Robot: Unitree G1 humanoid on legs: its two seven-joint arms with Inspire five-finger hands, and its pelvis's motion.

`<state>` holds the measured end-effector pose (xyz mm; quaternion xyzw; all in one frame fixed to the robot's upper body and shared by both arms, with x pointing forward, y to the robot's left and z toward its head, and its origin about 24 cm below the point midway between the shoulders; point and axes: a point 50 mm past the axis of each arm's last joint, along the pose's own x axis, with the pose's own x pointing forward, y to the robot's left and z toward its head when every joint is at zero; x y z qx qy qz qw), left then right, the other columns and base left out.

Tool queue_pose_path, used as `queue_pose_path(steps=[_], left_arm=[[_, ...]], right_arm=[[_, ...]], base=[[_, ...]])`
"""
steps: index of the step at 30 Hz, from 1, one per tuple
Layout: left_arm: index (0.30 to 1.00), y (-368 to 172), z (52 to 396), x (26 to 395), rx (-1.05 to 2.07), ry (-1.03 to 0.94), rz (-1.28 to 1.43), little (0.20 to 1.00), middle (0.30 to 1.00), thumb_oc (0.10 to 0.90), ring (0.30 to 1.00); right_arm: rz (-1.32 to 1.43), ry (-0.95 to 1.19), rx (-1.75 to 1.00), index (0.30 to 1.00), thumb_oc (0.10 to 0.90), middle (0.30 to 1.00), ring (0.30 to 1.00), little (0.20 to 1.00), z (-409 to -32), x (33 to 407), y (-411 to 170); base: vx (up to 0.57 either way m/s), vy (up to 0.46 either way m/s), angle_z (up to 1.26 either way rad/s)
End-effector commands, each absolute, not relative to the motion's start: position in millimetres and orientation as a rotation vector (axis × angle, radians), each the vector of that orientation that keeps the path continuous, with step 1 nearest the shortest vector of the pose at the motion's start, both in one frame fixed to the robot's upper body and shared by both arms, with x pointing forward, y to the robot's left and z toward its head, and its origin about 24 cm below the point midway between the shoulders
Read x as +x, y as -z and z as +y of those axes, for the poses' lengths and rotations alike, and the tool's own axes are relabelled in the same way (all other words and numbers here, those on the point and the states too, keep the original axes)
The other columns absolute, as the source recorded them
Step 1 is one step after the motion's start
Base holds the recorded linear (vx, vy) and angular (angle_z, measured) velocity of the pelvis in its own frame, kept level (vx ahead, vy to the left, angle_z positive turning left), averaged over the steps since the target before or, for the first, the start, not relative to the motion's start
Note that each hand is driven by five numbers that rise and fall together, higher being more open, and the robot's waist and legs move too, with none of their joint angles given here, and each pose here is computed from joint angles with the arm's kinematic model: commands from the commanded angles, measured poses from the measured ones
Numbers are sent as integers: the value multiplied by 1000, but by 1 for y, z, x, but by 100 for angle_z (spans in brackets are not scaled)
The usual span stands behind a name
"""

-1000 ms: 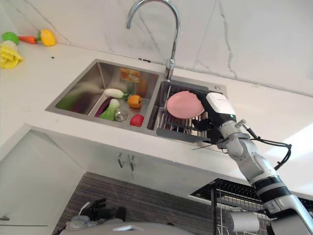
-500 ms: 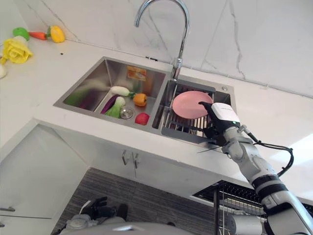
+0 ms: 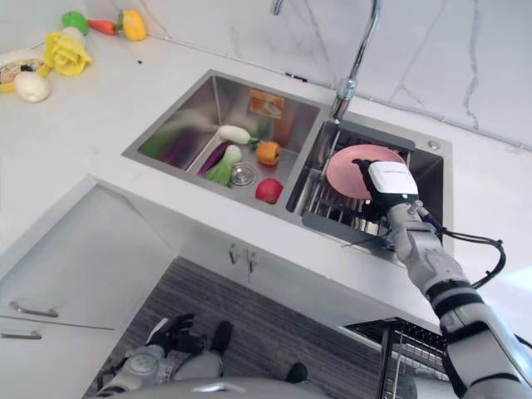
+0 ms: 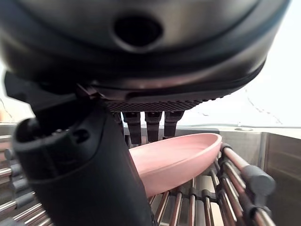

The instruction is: Place the dishes in the dishwasher.

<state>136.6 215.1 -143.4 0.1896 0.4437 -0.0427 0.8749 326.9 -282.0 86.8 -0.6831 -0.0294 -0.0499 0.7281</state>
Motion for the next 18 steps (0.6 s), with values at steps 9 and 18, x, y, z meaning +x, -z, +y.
queue_pose_path(steps=[9, 18], left_arm=[[900, 146, 202, 128, 829, 479, 858, 900, 900, 800, 900], [900, 145, 206, 125, 889, 484, 831, 900, 900, 800, 900]], right_arm=[[-306, 394, -1564, 300, 400, 300, 300, 300, -283, 358, -163], [-304, 454, -1485, 300, 400, 300, 300, 300, -290, 354, -162]], base=[[-21, -3, 6], [7, -8, 6]])
